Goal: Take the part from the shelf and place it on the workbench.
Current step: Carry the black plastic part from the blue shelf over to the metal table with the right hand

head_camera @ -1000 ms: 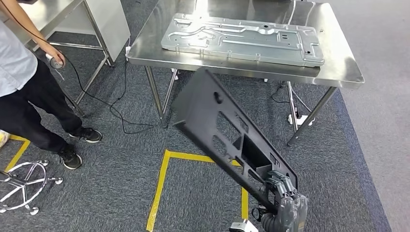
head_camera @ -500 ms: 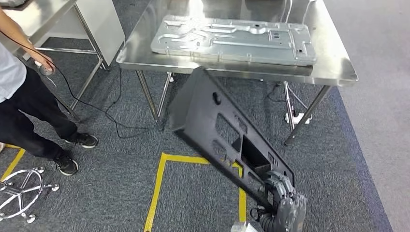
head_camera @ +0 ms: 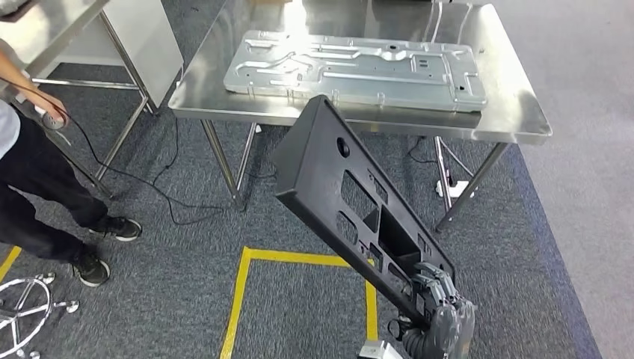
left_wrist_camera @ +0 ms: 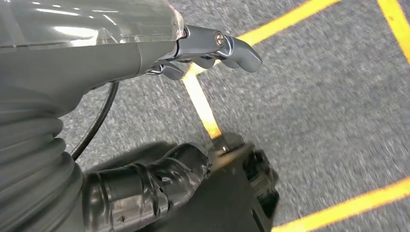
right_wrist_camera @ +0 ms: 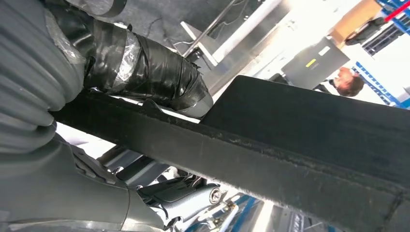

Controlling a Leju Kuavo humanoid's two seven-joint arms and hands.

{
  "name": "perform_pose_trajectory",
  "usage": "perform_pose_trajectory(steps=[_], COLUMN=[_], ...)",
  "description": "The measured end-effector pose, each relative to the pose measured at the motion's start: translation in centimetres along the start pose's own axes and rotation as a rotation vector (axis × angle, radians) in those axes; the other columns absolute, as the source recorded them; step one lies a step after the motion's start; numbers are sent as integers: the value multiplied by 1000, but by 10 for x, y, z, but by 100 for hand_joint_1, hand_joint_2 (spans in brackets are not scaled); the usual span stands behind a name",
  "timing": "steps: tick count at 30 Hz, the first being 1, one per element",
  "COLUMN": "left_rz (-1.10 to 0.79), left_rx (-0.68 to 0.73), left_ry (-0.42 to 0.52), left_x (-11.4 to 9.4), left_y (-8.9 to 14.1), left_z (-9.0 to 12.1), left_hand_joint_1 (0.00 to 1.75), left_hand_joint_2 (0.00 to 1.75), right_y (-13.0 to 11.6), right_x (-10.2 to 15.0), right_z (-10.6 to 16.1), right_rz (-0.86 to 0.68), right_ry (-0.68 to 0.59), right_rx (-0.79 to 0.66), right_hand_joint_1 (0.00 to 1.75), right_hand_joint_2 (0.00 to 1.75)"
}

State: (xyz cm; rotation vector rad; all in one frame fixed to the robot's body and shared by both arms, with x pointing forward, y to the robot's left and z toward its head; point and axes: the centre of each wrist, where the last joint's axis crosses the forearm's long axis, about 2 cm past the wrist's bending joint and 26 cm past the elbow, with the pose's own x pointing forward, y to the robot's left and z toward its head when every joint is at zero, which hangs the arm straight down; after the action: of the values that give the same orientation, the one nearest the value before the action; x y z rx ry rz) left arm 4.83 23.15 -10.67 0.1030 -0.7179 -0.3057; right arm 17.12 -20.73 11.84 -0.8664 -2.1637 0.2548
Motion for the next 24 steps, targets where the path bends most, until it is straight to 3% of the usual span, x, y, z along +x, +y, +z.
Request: perform_pose_trajectory(steps=[24], left_rz=[-24], left_rx=[-12], left_ry=[-13], left_x=[2], left_y=[2], left_z=[-2], left_hand_joint_1=[0], left_hand_joint_2=[175], right_y=[-7], right_x=[6], right_z=[-31], right_rz=[25], right_ry=[-155], right_rx=[-79], right_hand_joint_1=[175], right_hand_joint_2=[175])
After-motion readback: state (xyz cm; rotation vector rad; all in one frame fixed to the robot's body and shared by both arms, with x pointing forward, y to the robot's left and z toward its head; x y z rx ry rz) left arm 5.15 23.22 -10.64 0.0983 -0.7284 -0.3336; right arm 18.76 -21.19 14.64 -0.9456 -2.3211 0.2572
